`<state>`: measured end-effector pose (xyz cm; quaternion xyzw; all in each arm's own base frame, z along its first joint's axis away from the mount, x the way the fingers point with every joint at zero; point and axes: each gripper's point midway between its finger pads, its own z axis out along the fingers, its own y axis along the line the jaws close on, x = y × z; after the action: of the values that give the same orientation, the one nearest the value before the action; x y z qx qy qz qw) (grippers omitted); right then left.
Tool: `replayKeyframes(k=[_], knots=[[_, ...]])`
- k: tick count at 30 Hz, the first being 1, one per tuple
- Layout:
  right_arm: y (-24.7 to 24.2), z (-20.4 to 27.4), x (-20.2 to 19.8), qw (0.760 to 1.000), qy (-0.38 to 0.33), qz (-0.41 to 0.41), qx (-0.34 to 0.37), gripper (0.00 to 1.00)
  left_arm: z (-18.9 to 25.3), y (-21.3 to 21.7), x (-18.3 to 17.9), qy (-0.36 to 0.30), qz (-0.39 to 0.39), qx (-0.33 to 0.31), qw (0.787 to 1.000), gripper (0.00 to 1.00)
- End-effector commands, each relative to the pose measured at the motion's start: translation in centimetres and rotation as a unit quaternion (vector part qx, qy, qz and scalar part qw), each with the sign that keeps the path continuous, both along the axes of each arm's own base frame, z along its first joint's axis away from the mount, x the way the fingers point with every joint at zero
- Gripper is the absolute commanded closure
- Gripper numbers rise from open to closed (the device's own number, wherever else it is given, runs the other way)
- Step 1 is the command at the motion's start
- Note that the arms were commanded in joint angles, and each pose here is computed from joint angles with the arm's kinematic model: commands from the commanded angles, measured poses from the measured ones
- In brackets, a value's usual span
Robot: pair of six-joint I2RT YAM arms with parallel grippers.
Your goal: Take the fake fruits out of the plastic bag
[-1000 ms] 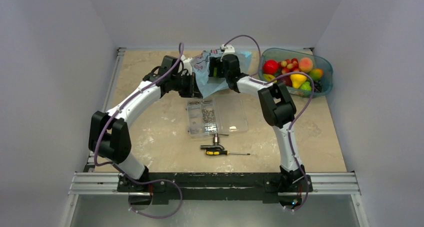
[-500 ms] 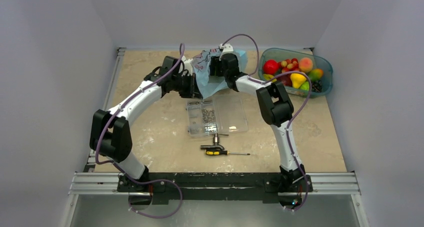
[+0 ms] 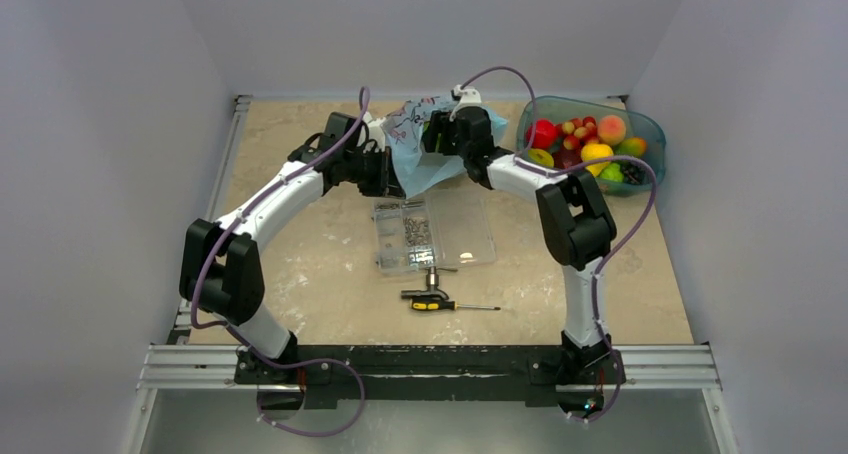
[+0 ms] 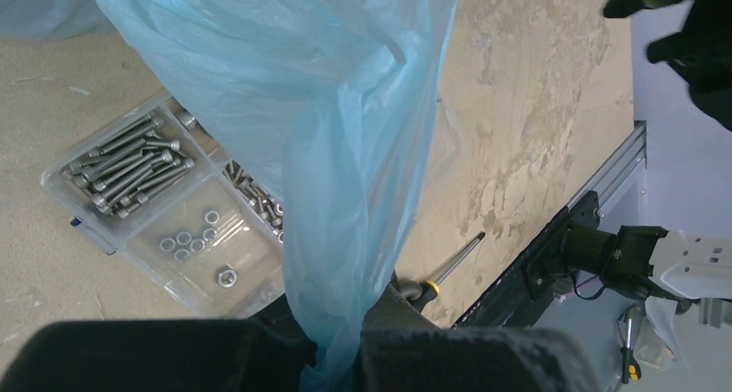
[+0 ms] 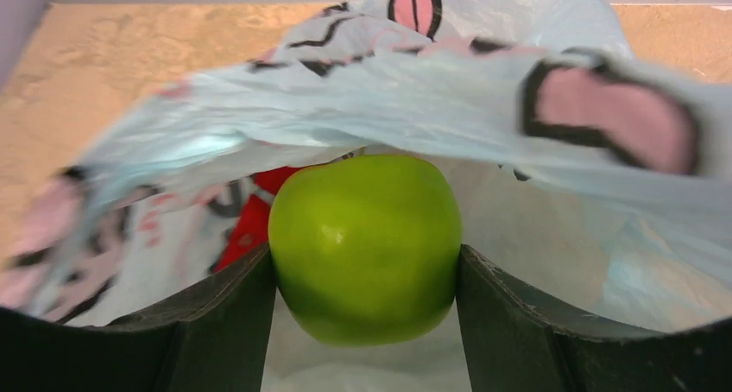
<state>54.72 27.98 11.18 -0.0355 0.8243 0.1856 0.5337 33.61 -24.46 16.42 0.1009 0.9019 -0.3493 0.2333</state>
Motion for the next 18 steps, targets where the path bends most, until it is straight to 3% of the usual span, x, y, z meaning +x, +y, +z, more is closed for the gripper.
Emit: replayKeyframes(k=[1, 10, 18], knots=[[0.9, 6.6, -1.9, 0.996, -0.035, 0.025, 0.081, 0.84, 1.5, -0.3, 0.7, -0.014, 0.004, -0.006, 1.000, 1.00], [0.2, 9.7, -5.2, 0.993, -0.015, 0.041, 0.109, 1.00, 1.8, 0.3, 1.1, -0.006, 0.014, -0.010, 1.000, 1.00], [-6.9, 16.4, -8.1, 0.990, -0.097, -0.019, 0.099, 1.00, 0.7, 0.9, 2.0, 0.040, 0.053, -0.002, 0.998, 1.00]])
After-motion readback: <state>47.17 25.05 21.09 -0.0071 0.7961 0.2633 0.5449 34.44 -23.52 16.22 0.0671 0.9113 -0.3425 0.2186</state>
